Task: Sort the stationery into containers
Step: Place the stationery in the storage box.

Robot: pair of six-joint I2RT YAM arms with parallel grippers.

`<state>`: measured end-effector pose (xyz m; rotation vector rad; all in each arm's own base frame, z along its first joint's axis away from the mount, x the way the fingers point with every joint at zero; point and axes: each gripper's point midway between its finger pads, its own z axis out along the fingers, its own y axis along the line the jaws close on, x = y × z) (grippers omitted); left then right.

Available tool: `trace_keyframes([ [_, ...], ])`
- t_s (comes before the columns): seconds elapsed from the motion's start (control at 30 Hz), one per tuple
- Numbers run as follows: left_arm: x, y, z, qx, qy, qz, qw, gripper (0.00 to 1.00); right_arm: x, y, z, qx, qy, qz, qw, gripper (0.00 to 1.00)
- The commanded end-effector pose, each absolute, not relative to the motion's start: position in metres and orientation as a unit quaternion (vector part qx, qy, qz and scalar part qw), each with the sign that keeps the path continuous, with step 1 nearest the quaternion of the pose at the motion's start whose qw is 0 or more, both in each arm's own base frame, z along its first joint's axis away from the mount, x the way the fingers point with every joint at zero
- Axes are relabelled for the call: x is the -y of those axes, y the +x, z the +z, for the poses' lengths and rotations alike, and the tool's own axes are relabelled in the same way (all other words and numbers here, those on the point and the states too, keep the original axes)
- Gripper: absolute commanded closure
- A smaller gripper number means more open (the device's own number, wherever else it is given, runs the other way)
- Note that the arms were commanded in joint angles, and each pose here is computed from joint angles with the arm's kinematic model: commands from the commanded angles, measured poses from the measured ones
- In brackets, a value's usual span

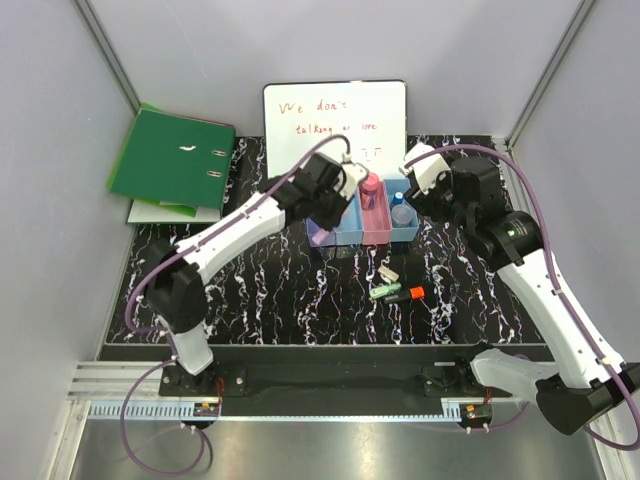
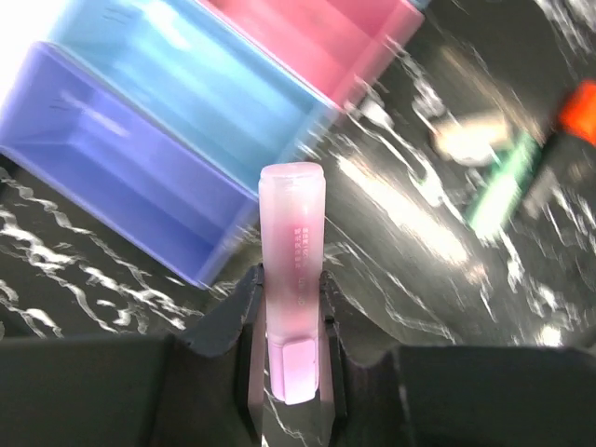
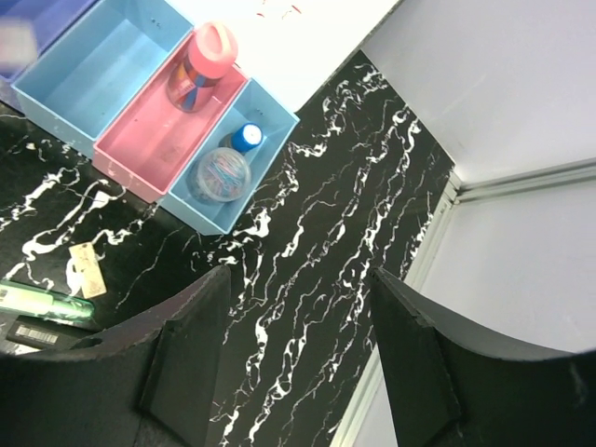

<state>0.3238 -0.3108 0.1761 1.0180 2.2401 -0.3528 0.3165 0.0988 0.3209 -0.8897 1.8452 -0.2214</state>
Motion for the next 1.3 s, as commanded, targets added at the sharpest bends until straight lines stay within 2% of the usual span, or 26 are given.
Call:
trace_keyframes([
  [0.0, 0.3, 0.385, 0.194, -0.872, 0.301, -0.13, 0.364, 1.0, -0.089, 0.315, 0.335, -0.759, -0.362, -0.115, 0.529, 0.32],
  [0.13, 0.297, 0.424, 0.183, -0.888, 0.247, -0.155, 0.354, 1.0, -0.089, 0.315, 0.332, -0.759, -0.369, -0.119, 0.523, 0.32],
  [0.47, 0.309, 0.474, 0.171, -0.891, 0.166, -0.236, 0.35, 1.0, -0.093, 0.325, 0.331, -0.763, -0.374, -0.121, 0.514, 0.32],
  [0.73, 0.308, 0.477, 0.156, -0.897, 0.104, -0.27, 0.334, 1.0, -0.093, 0.325, 0.323, -0.766, -0.375, -0.121, 0.507, 0.32],
  [1.07, 0.27, 0.461, 0.123, -0.924, 0.07, -0.19, 0.325, 1.0, -0.094, 0.326, 0.328, -0.762, -0.377, -0.123, 0.513, 0.32],
  [1.27, 0.264, 0.455, 0.12, -0.926, 0.066, -0.182, 0.323, 1.0, -0.094, 0.326, 0.328, -0.762, -0.374, -0.12, 0.515, 0.32],
])
